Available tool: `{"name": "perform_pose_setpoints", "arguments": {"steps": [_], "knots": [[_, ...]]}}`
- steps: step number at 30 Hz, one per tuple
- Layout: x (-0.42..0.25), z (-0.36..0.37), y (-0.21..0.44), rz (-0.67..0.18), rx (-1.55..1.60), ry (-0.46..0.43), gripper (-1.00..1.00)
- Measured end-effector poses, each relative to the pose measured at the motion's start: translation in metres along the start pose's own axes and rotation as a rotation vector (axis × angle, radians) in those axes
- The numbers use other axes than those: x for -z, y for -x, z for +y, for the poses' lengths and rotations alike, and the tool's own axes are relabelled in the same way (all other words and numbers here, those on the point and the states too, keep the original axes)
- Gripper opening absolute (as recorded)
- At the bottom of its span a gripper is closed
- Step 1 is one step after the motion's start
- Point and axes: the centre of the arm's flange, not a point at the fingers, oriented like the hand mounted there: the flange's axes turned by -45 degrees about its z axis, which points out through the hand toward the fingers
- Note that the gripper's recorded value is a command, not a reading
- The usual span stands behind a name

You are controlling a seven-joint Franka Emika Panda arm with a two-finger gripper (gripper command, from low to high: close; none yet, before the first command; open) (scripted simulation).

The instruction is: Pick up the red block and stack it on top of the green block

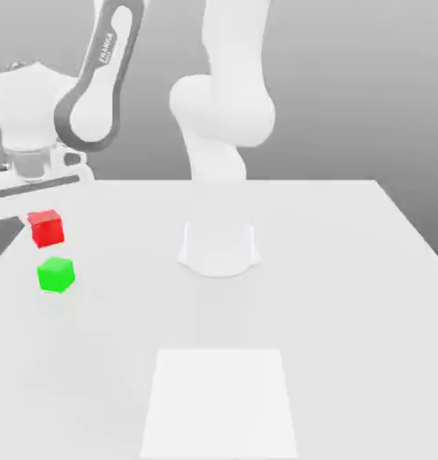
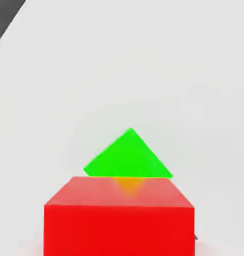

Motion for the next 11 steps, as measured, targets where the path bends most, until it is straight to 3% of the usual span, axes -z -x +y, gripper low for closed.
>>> {"name": "perform_pose_setpoints", "arguments": {"steps": [5, 10, 11], "knots": [[-0.026, -0.001, 0.0, -0.019, -0.006, 0.004, -1.0], [-0.047, 0.002, -0.006, 0.022, -0.013, -0.004, -1.0], [-0.049, 0.002, -0.008, 0.032, -0.015, -0.007, 1.0]]}}
